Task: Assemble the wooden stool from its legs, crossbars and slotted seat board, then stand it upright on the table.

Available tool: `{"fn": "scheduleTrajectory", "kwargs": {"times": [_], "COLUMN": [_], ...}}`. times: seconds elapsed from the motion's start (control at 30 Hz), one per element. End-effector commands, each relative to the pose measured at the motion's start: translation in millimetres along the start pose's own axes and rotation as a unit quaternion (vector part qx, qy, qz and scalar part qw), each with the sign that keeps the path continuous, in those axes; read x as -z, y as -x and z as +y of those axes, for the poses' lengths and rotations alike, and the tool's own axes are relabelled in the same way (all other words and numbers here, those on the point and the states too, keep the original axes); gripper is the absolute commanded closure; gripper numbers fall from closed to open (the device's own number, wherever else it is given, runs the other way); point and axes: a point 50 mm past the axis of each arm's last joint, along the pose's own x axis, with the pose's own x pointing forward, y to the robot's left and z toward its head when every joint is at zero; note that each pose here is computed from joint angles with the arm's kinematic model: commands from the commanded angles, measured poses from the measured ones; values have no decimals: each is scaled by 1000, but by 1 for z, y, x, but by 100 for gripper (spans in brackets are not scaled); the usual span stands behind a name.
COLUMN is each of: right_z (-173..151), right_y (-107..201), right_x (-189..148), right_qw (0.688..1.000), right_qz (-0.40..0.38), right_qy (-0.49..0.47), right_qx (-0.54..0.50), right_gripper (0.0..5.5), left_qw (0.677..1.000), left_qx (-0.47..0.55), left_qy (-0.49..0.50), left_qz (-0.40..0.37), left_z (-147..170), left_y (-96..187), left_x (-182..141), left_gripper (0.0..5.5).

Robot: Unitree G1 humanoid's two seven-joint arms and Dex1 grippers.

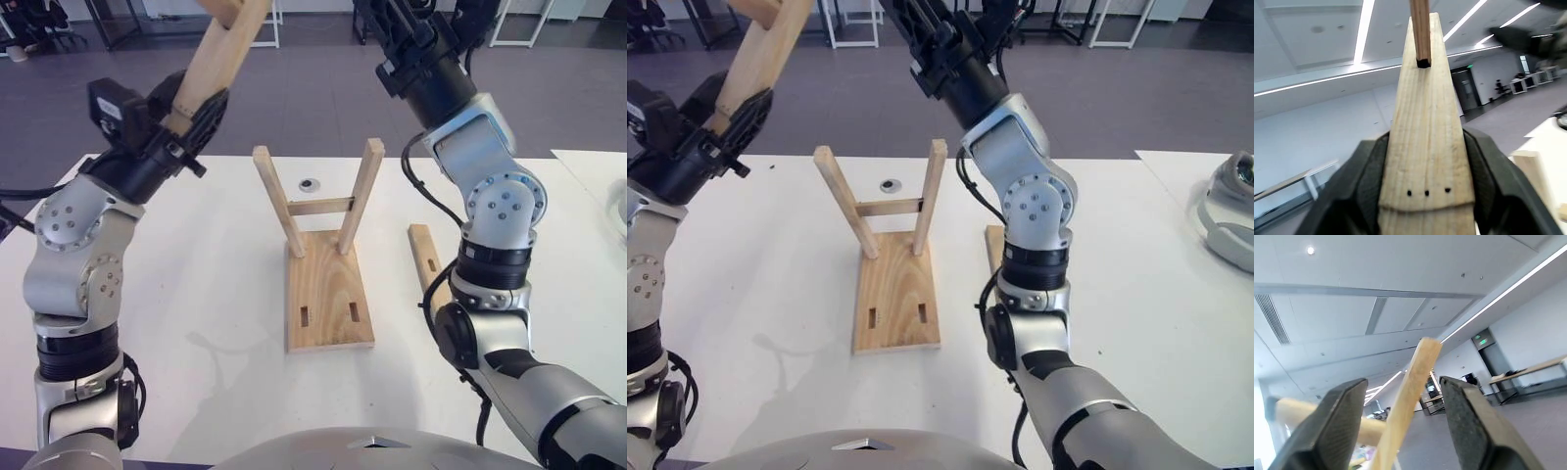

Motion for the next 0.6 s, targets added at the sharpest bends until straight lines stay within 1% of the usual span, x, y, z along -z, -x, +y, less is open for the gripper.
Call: {"fn": "scheduleTrajectory", "kwargs": {"times": [0.03,0.13,0.27,0.47,0.6], "right_z": [-2,-5,-11,-20,-20], "right_y": [-10,-11,-7,11,34], "right_x": [-3,-1,-1,-6,-4], "right_qw": [999,998,995,988,984], "right_qz": [-2,-4,-4,-5,12], "right_qy": [-41,-61,-85,-137,-166], "right_qx": [17,32,49,64,68], "right_gripper": [274,274,274,381,442], "left_qw": [999,998,998,995,993], "left_qx": [32,53,63,93,120], "left_qy": [-3,-13,-29,-30,-20], "left_qz": [-10,2,11,8,10], "left_z": [-11,-18,-20,-26,-35], "left_y": [-10,-10,-8,-6,-3], "left_x": [-4,1,4,5,7], "left_gripper": [346,346,346,346,346]}}
